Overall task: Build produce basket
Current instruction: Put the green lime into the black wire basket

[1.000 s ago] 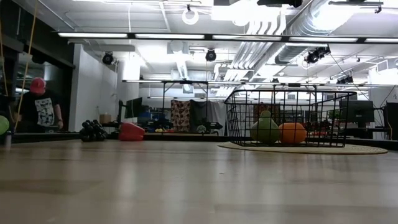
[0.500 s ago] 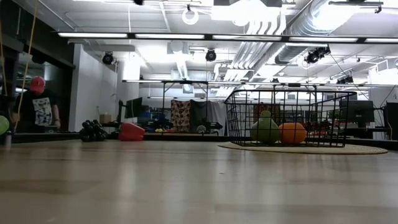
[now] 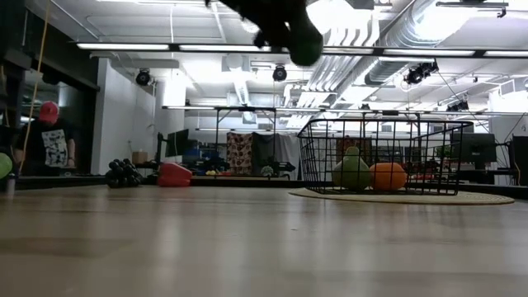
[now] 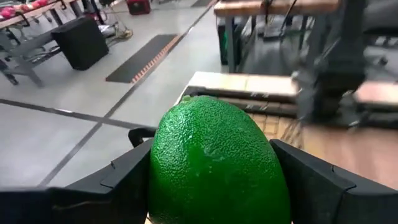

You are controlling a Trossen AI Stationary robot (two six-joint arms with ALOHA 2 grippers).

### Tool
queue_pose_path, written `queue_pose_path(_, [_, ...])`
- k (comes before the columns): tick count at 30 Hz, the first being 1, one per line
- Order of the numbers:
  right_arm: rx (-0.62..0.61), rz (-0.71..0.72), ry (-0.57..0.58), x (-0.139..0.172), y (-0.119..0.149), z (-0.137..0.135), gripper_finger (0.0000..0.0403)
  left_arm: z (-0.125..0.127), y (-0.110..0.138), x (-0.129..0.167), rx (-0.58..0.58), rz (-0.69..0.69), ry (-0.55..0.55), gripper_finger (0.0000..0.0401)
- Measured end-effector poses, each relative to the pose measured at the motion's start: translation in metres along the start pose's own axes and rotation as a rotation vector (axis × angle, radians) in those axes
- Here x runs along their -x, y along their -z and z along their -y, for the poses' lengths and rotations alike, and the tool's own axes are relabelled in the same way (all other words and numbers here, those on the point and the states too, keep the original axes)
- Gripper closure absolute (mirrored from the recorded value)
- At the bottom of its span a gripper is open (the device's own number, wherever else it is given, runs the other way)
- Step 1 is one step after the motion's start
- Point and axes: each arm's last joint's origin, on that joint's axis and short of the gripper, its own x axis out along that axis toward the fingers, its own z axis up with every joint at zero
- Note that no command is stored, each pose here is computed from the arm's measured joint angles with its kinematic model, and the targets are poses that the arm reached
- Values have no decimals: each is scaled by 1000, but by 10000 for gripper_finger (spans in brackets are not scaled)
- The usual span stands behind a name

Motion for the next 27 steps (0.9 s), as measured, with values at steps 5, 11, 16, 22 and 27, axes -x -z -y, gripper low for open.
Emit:
queue_pose_path(5, [-20,0,1,0,0,0,19,7,25,-47,-26,-78,78,125])
queue_pose_path(11, [-30,2,1,0,0,0,19,-2,33,-82,-55,-115,49,125])
queue_pose_path(16, [-59,5,0,0,0,0,19,-14,38,-104,-116,-222,61,125])
queue_pose_path(22, [-57,6,0,0,0,0,19,-19,48,-117,-74,-299,134,125])
queue_pose_path(27, [-56,6,-1,0,0,0,19,-22,51,-117,-107,-320,136,125])
